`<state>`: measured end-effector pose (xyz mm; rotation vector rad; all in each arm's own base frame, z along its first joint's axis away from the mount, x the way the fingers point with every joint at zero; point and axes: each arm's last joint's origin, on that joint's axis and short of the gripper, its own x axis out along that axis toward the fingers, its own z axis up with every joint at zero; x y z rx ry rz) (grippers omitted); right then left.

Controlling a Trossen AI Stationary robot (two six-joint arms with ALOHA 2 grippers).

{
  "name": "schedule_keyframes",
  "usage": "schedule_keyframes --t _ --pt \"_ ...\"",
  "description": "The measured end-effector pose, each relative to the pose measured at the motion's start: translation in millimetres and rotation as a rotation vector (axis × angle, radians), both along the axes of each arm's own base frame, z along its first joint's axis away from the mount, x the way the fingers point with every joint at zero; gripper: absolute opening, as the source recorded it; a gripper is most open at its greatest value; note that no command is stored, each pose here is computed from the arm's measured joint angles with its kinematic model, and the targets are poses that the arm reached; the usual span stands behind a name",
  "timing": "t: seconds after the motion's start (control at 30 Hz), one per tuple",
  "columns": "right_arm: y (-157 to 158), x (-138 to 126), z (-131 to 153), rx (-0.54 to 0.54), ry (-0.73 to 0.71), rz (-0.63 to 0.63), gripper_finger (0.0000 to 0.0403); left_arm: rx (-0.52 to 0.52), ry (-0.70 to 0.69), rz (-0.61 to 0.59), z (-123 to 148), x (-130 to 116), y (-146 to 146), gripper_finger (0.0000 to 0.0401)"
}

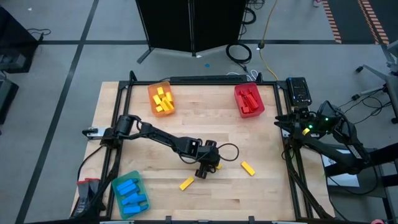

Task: Sort blocks
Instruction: Put the yellow block into the orange transparent bin

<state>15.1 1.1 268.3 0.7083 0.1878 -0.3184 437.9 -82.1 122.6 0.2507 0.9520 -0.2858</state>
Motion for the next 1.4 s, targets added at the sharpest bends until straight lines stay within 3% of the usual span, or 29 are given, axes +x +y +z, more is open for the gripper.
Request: schedule_keyframes --t 0.23,0.57,0.67,0.83,0.93,1.07,1.23,1.4 --pt "0 0 0 -0.001 0.000 -0.002 0.0249 -0.003 0.008 -0.004 -1 -1 -1 0.0110" --pt "0 0 0 -0.001 0.000 -0.002 0.0249 -0.046 0.033 0.092 7 2 0 0.0110" --pt "0 0 0 0.006 -0.002 -0.005 0.0249 0.009 0.039 0.130 21 7 1 0.0110" --pt "0 0 0 0.006 -0.002 -0.005 0.0249 0.152 -0.028 0.245 68 17 10 0.0110" --pt "0 0 0 0.005 -0.002 -0.008 0.0249 0.210 -0.030 0.306 81 20 22 0.0110" --pt "0 0 0 0.005 -0.003 -0.008 0.0249 0.206 0.015 0.428 97 11 48 0.0110" --pt "0 0 0 0.004 -0.003 -0.007 0.0249 0.167 0.150 0.642 99 -5 88 0.0110" --pt "0 0 0 0.000 -0.002 -0.004 0.0249 0.241 0.275 0.759 102 -26 126 0.0110"
